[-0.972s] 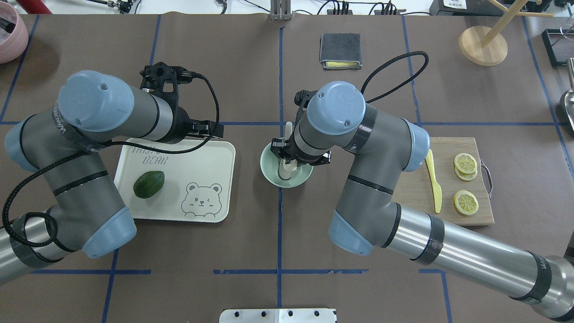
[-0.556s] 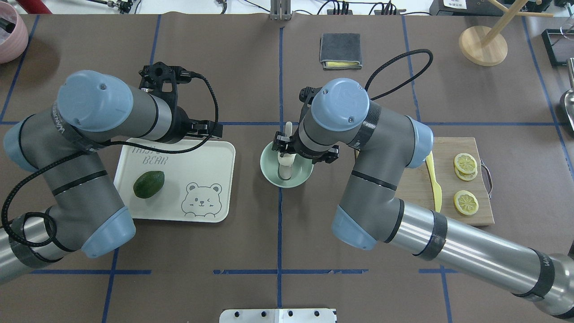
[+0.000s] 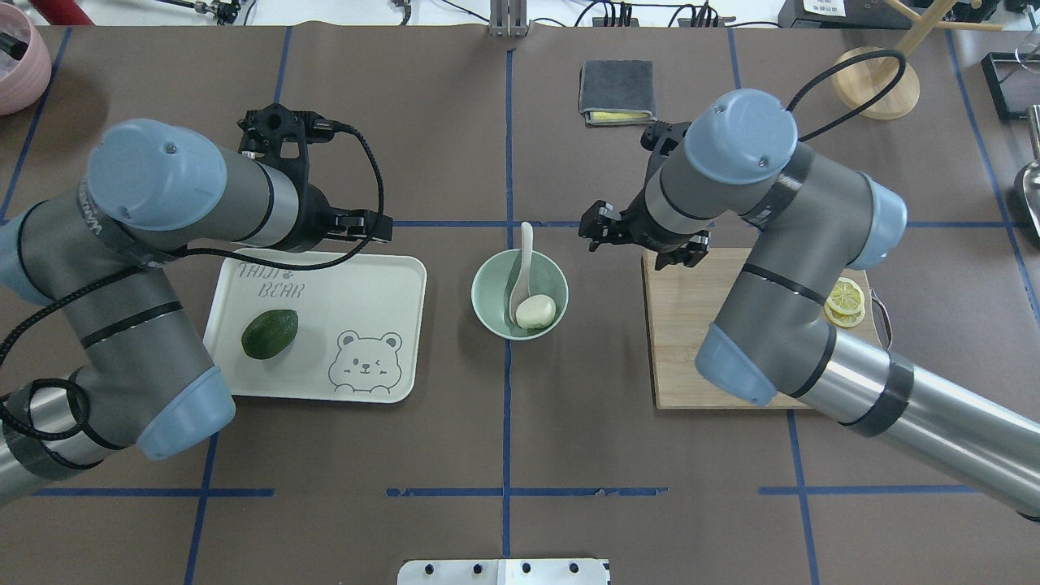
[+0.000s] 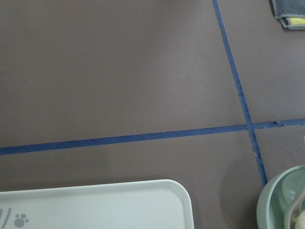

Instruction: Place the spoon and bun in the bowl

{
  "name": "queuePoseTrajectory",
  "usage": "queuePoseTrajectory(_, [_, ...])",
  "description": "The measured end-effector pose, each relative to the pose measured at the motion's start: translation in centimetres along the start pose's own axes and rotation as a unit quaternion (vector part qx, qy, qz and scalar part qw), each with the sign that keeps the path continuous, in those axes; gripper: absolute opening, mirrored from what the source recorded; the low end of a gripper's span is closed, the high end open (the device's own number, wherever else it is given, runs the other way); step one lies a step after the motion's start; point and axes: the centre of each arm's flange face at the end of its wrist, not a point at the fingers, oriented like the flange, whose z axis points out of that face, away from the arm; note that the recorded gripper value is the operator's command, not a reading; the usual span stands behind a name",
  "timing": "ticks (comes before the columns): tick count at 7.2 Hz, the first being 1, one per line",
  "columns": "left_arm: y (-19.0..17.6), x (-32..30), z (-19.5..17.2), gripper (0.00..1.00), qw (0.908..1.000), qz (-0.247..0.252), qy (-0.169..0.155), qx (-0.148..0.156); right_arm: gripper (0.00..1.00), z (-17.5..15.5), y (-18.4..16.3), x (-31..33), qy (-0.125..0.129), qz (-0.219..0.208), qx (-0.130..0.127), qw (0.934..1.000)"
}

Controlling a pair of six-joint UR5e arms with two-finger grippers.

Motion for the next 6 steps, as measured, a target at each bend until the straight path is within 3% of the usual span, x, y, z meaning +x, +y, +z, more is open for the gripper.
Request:
queuePoseTrajectory(3, [-2.1, -11.3, -4.0, 1.00, 0.9948, 0.094, -0.039, 0.004, 1.00, -3.9, -9.7, 17.4, 0.047, -0.084, 0.002, 0.9953])
queuePoseTrajectory(6, [-6.0, -27.1, -12.2, 1.00, 0.9813, 0.188, -0.027, -0.028, 1.00, -12.4, -16.1, 32.2, 0.076, -0.151, -0.012, 0.9855])
